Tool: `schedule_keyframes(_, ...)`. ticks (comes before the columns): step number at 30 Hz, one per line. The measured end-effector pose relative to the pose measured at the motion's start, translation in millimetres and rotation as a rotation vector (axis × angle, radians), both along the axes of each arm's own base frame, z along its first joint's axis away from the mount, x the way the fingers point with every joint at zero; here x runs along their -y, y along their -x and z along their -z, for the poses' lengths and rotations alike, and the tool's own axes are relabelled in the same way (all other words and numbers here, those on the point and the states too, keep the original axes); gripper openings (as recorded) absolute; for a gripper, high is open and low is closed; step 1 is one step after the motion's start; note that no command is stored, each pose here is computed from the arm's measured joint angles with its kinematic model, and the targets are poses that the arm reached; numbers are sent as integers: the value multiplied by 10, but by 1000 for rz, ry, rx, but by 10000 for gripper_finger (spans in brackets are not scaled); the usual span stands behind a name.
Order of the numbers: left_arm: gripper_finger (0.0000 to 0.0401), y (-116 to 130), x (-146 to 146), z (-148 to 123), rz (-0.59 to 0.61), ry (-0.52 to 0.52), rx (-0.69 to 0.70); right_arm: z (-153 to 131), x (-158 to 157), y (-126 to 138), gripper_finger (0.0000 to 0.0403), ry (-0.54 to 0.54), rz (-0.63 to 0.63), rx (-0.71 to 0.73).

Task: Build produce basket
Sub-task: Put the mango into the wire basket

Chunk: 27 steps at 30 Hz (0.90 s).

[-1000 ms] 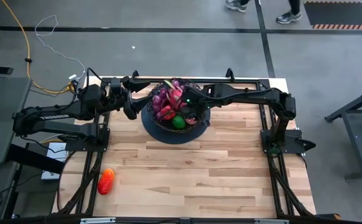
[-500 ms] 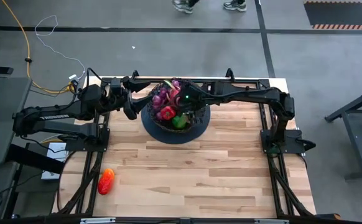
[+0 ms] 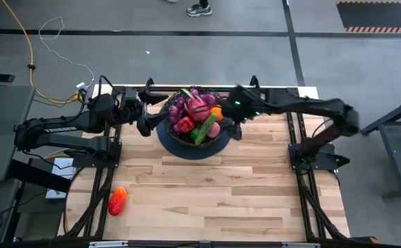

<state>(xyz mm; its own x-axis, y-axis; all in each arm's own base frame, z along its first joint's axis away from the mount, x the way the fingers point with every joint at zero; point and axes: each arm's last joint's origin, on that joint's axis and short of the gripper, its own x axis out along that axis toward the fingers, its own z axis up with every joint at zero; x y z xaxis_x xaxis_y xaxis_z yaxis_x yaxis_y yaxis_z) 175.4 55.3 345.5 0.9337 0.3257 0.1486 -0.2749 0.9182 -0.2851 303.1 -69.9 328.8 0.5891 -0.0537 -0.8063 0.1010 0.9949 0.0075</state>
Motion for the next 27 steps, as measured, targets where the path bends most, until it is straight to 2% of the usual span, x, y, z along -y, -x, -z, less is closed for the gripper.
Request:
schedule_keyframes(2, 378, -2, 7, 0, 21, -33, -11, 93, -62, 160, 279, -45, 65, 110)
schedule_keyframes(5, 378, -6, 17, 4, 52, -71, -27, 114, -168, 347, 279, -117, 134, 349)
schedule_keyframes(9, 378, -11, 25, 28, 79, -111, -63, 35, -282, 504, 279, -182, 133, 693)
schedule_keyframes(12, 378, -15, 30, 50, 98, -117, -87, -24, -325, 587, 279, -172, 100, 878)
schedule_keyframes(14, 378, -16, 30, 59, 99, -113, -97, -45, -344, 619, 279, -142, 72, 936)
schedule_keyframes(21, 378, -17, 30, 66, 107, -50, -85, -115, -355, 634, 279, -127, 57, 967)
schedule_keyframes(24, 378, -25, 36, 89, 125, 47, -92, -111, -355, 633, 279, -120, 55, 963)
schedule_keyframes(27, 378, -91, 76, 136, 152, 195, -242, -101, -355, 633, 279, -121, 56, 953)
